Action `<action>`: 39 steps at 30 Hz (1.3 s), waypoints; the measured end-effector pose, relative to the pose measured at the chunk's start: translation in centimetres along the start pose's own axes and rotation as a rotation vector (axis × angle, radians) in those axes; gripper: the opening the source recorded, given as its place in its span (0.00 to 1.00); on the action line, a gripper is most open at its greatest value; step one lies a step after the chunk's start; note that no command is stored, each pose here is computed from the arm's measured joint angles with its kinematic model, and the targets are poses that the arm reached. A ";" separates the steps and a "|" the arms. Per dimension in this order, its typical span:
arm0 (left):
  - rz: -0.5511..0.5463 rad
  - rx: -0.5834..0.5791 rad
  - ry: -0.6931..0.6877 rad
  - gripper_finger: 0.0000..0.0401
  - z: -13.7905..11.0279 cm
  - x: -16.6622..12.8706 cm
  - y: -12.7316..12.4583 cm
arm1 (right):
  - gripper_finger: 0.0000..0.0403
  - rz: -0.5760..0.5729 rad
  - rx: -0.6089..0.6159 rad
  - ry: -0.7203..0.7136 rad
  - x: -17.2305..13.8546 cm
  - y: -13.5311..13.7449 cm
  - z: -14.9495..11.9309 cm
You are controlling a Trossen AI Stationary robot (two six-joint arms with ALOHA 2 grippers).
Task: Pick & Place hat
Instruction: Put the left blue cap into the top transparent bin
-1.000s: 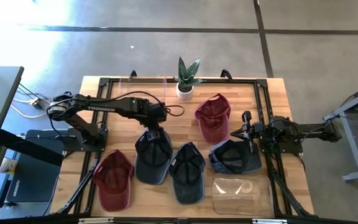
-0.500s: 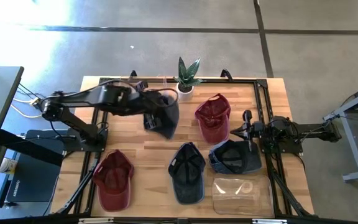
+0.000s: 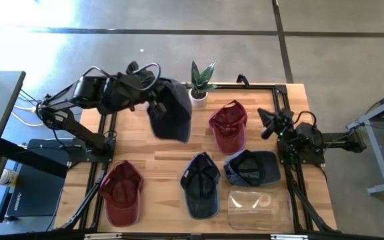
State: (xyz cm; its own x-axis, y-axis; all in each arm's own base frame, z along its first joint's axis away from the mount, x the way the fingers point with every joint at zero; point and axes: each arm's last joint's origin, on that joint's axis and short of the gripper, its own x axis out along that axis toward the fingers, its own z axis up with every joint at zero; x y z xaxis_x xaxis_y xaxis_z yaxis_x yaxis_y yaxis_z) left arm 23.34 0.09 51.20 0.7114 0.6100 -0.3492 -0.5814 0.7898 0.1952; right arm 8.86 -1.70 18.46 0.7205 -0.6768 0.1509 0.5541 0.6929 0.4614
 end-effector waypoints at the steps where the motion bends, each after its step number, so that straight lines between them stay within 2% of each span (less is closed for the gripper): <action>1: 0.000 -0.006 -0.007 0.01 0.1 -0.1 0.1 | 0.03 -0.013 -0.004 -0.003 0.0 0.0 0.0; 5: -0.002 -0.020 -0.022 0.01 0.3 -0.1 0.0 | 0.03 -0.008 -0.011 0.008 0.0 -0.1 -0.1; 11: -0.002 -0.019 -0.019 0.01 0.3 0.0 -0.1 | 0.03 0.135 -0.067 0.124 0.1 0.0 -0.9; 14: -0.004 -0.016 -0.008 0.01 0.2 0.5 -0.5 | 0.03 0.167 -0.105 0.119 0.1 0.1 -0.8; 16: -0.006 -0.013 -0.006 0.01 0.2 0.6 -0.6 | 0.03 0.206 -0.026 0.106 0.1 0.3 -0.5; 22: -0.004 -0.038 -0.034 0.01 0.5 0.5 -0.5 | 0.03 0.315 0.412 0.013 -0.1 1.0 1.2; 24: 0.009 -0.046 -0.045 0.01 0.7 0.5 -0.5 | 0.03 0.372 0.464 -0.009 -0.1 1.3 1.9; 27: 0.022 -0.071 -0.075 0.01 1.0 0.5 -0.4 | 0.03 0.440 0.478 0.010 0.0 2.2 3.2; 32: 0.039 -0.109 -0.124 0.01 1.6 0.4 -0.4 | 0.12 0.473 0.382 0.096 1.8 5.0 5.4; 35: 0.053 -0.133 -0.150 0.01 1.9 0.4 -0.4 | 0.23 0.490 0.298 0.177 3.9 7.6 6.2; 39: 0.088 -0.143 -0.175 0.01 2.2 0.3 -0.2 | 0.41 0.512 0.156 0.345 7.3 11.1 5.5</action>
State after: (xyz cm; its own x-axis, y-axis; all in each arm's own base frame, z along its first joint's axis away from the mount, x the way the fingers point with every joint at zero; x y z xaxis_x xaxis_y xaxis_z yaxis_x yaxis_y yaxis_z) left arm 24.55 0.22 53.03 0.7056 0.6879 -0.1702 -0.6856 0.7234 0.0814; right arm 17.99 -0.37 29.50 0.9854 -0.1318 0.1075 0.0551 0.8457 0.5309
